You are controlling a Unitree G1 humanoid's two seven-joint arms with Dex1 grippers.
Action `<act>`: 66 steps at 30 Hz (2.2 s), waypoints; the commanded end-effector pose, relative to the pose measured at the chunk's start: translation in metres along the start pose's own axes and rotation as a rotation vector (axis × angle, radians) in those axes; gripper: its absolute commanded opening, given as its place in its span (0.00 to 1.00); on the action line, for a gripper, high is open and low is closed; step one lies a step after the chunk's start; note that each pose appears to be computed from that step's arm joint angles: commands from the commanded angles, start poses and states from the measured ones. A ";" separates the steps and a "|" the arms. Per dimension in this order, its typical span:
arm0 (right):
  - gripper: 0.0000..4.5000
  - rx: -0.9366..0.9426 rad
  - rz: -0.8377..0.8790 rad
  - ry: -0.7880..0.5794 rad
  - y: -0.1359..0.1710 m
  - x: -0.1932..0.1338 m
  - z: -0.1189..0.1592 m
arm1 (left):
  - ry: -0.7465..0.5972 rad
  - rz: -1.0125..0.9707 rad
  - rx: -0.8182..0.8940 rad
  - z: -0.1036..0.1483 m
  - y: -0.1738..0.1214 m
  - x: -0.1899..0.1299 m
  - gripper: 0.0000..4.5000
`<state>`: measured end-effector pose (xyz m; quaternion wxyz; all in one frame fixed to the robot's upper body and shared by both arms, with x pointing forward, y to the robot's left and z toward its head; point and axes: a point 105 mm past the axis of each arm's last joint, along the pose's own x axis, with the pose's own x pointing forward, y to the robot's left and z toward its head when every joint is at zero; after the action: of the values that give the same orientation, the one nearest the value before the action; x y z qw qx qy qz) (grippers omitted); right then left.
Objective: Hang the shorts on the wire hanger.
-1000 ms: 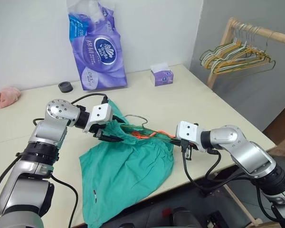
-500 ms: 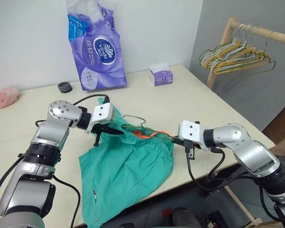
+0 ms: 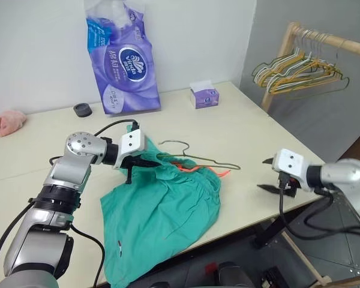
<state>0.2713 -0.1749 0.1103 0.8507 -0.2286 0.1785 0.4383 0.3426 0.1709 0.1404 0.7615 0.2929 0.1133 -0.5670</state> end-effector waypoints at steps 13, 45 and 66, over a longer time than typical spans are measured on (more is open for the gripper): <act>1.00 0.423 -0.015 -0.174 0.063 0.059 0.029 | -0.087 0.091 0.005 0.023 0.017 -0.007 0.00; 0.01 0.376 -0.261 -0.158 0.018 0.083 0.023 | -0.086 0.103 -0.040 0.020 0.012 -0.023 0.00; 0.01 0.349 -0.330 -0.115 0.004 0.056 0.004 | 0.143 -0.019 -0.055 -0.020 -0.004 -0.045 0.00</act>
<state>0.2961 -0.1204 0.0739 0.9369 -0.0727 0.1784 0.2916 0.3219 0.2101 0.1332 0.7457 0.2868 0.1956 -0.5687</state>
